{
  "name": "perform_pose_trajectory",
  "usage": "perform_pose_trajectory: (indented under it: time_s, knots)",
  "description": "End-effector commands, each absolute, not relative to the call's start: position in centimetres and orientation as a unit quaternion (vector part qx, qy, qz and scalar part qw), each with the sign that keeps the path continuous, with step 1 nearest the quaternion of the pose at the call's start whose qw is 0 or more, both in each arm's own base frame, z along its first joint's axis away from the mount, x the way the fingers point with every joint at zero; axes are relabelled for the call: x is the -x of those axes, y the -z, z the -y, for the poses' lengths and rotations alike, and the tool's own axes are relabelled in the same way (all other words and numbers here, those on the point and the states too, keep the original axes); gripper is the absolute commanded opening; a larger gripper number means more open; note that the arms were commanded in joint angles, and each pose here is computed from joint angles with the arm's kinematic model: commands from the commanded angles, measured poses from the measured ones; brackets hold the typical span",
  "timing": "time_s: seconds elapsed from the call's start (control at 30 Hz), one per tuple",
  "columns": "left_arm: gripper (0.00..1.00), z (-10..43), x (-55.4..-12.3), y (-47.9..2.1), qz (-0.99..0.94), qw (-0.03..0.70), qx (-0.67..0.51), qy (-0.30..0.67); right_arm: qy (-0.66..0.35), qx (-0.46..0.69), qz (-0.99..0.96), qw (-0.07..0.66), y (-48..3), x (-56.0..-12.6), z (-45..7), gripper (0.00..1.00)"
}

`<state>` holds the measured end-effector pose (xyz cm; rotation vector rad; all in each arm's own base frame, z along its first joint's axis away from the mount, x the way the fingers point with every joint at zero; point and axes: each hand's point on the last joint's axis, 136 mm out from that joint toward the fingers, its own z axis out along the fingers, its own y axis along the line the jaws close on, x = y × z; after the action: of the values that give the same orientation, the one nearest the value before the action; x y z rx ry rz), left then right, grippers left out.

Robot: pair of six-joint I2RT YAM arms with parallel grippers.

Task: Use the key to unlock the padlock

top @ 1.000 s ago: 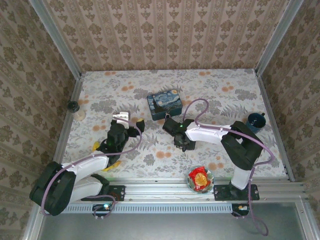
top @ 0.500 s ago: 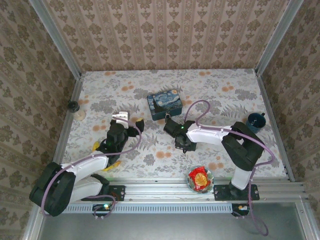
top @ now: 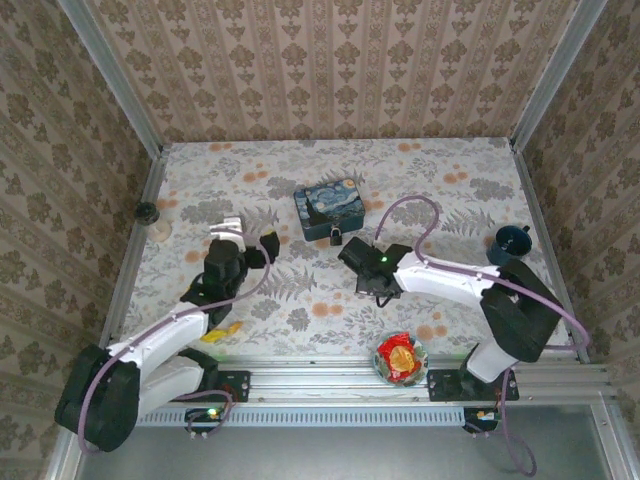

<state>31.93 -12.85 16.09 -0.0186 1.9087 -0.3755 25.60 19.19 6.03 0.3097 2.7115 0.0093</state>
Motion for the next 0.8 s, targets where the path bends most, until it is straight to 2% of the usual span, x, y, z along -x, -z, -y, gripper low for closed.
perform_pose_trajectory:
  time_s: [0.0,0.17,0.3,0.57,0.77]
  knots:
    - [1.00,14.1,-31.6,-17.6,-0.817,0.534,0.011,0.217,-0.024,-0.084,-0.960,0.266,-8.7,-26.8,-19.2,0.00]
    - [1.00,14.9,-31.6,-18.1,-0.825,0.501,0.014,0.262,-0.091,-0.060,-0.937,0.333,-12.9,-27.9,-20.4,0.00]
    - [1.00,16.8,-31.4,-19.5,-0.801,0.504,-0.014,0.324,-0.145,-0.031,-0.912,0.382,-16.0,-28.5,-21.5,0.00]
    - [1.00,21.5,-30.7,-22.8,-0.749,0.486,-0.103,0.438,-0.253,0.019,-0.833,0.492,-22.0,-28.9,-23.5,0.00]
    - [0.96,25.9,-29.0,-24.8,-0.716,0.458,-0.179,0.496,-0.293,0.039,-0.789,0.538,-24.7,-29.1,-24.6,0.00]
